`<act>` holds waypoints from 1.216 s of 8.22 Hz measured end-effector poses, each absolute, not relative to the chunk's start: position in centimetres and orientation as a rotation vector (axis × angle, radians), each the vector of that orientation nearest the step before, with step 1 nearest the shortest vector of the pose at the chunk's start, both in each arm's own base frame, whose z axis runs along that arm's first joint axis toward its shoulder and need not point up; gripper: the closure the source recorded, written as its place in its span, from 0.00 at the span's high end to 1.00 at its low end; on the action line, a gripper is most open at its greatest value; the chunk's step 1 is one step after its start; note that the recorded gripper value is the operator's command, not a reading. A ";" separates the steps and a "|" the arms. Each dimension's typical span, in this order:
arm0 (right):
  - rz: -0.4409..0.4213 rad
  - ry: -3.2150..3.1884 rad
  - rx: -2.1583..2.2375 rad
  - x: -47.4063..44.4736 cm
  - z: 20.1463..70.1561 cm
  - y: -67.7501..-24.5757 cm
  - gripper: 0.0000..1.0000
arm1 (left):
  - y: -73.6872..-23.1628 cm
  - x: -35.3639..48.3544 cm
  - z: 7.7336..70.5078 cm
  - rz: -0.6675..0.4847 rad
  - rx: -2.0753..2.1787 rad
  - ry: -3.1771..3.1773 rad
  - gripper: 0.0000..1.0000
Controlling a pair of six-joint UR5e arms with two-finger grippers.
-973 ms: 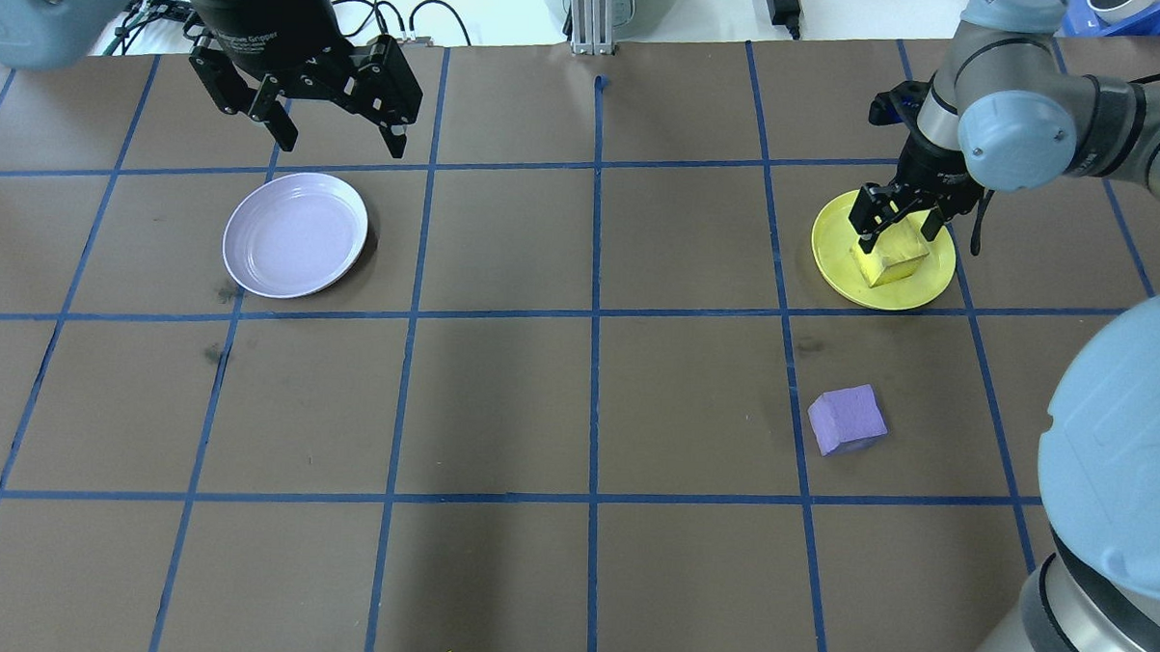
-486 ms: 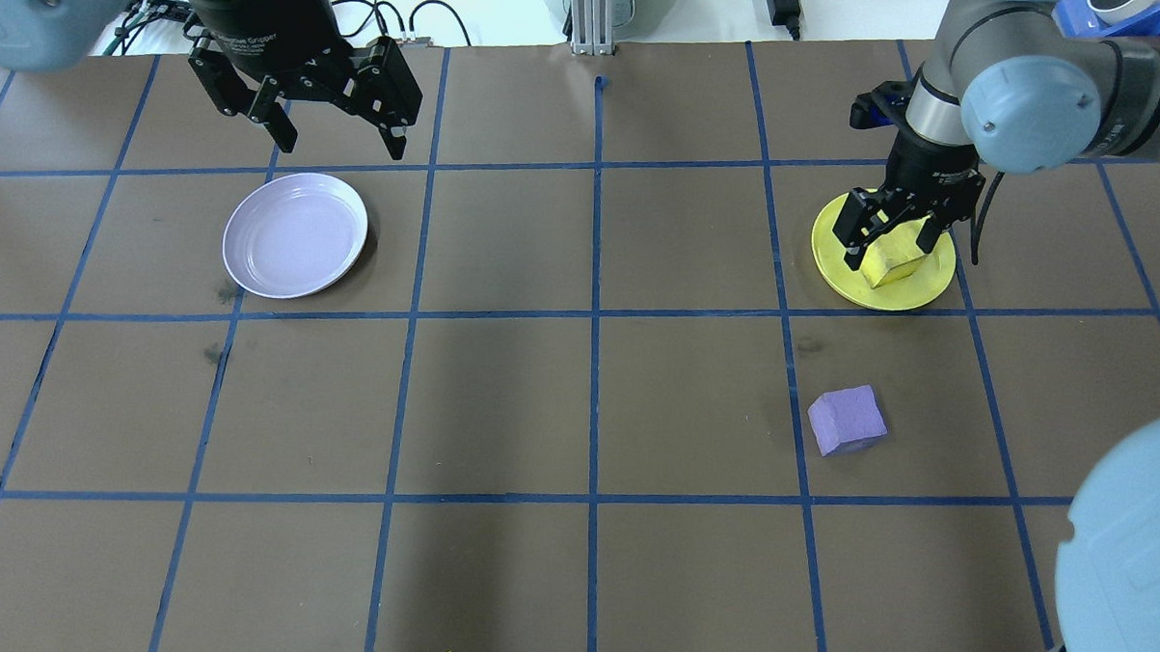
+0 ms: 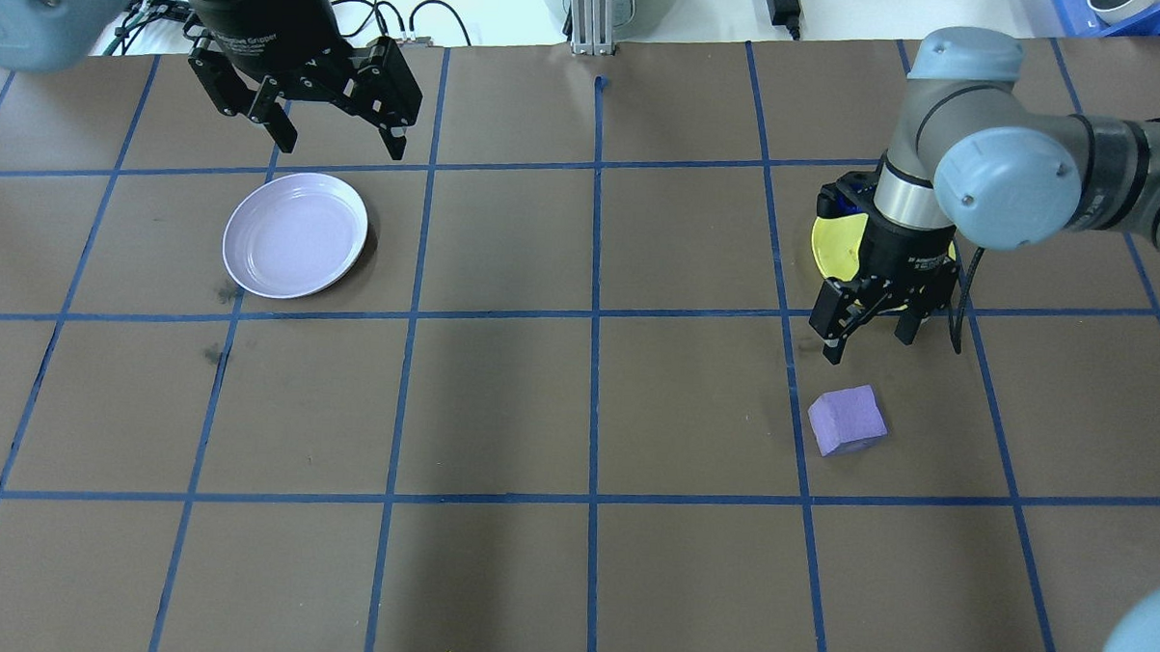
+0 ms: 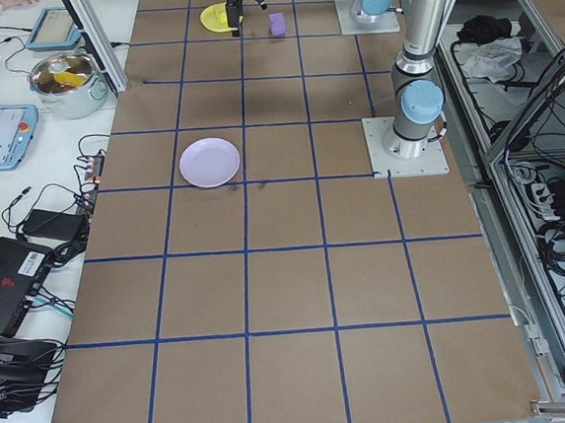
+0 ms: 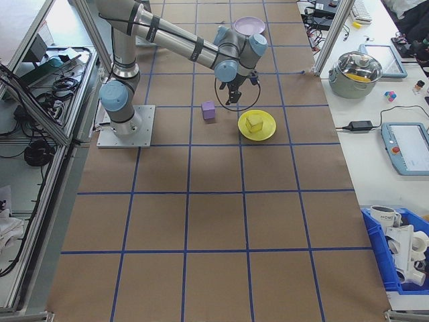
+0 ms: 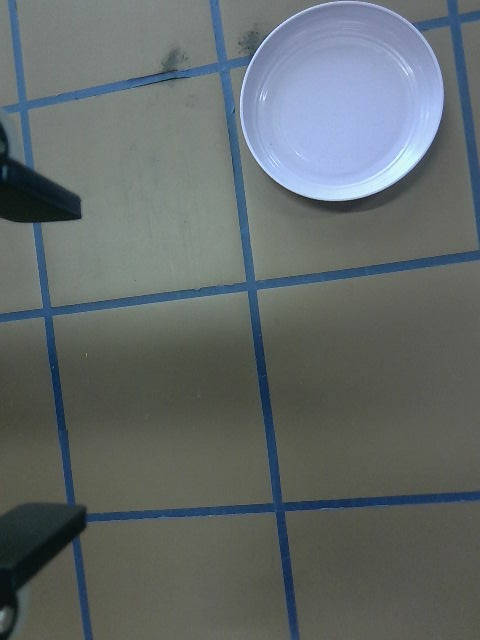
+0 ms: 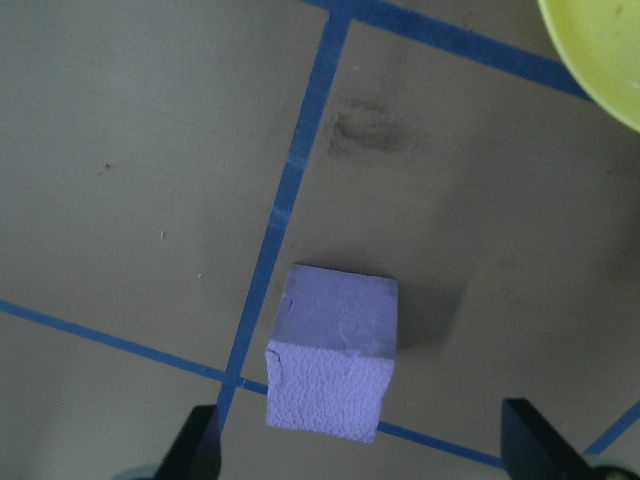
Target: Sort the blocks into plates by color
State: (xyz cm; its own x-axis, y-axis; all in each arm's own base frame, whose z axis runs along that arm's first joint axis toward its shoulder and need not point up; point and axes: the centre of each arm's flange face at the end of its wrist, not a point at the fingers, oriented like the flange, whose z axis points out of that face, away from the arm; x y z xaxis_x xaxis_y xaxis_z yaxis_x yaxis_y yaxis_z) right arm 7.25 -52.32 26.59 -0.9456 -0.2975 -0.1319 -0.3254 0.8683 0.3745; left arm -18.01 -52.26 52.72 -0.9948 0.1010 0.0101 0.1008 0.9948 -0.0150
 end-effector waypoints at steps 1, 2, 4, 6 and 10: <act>0.659 2.955 -0.498 7.3 25.5 -51.2 1.00 | -52.2 -18.0 52.8 0.025 -0.158 -3.127 1.00; 0.690 2.944 -0.494 7.4 24.7 -50.4 1.00 | -52.1 -18.0 53.0 0.029 -0.158 -3.126 1.00; 0.751 2.915 -0.482 7.6 22.9 -49.0 1.00 | -51.9 -18.0 53.1 0.034 -0.158 -3.126 1.00; 0.805 2.898 -0.472 7.7 21.2 -47.9 1.00 | -51.8 -18.0 53.2 0.037 -0.158 -3.126 1.00; 0.911 2.919 -0.277 7.7 17.5 -47.5 0.00 | -51.6 -17.9 53.5 0.045 -0.160 -3.131 1.00</act>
